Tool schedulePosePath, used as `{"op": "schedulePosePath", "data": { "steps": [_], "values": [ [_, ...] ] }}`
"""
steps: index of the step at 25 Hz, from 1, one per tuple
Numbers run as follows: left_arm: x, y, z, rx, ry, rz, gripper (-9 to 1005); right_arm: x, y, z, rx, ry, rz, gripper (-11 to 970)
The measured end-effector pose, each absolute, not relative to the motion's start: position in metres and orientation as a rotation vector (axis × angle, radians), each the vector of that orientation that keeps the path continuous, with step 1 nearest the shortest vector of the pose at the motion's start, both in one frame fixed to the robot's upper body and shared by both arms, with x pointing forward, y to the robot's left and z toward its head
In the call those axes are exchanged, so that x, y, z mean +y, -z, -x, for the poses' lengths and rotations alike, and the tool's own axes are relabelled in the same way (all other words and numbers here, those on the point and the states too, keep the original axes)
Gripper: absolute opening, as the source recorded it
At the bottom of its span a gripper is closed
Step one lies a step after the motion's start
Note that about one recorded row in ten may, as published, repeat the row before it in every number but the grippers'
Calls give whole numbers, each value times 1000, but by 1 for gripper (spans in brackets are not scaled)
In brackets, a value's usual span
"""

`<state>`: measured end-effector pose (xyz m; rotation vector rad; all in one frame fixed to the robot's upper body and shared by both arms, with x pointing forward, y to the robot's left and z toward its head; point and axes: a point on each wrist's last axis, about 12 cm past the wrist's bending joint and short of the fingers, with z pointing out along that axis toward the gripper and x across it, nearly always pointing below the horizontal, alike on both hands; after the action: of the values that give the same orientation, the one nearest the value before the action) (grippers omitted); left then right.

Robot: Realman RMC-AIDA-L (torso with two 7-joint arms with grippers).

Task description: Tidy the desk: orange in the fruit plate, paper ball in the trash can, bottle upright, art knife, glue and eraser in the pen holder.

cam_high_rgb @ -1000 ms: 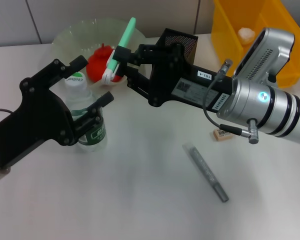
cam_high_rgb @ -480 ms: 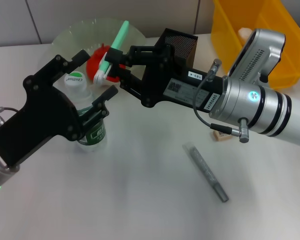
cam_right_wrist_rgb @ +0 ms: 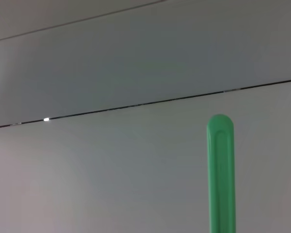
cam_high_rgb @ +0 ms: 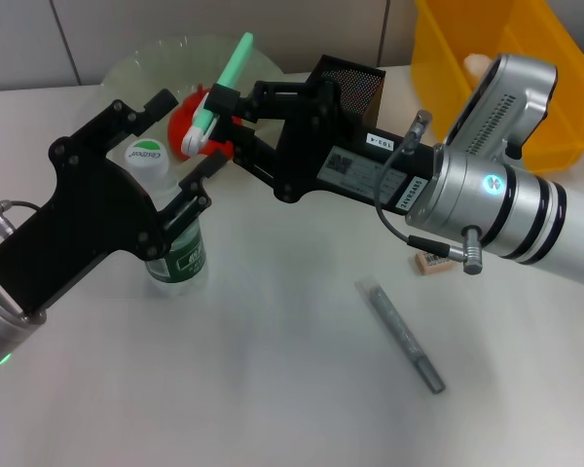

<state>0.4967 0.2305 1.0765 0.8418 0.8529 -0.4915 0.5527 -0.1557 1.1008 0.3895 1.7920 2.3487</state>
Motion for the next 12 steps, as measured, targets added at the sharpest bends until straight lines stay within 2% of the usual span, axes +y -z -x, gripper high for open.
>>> {"op": "schedulePosePath", "data": {
  "steps": [7,12],
  "values": [
    [230,-1074,-494,850,465,-830,451,-157,-1100,-553,1782,-2343,-408,284],
    [230,-1075,-494,847,463,-823,357,-156,-1098,-554,1790,-2331,-423,286]
  ]
}}
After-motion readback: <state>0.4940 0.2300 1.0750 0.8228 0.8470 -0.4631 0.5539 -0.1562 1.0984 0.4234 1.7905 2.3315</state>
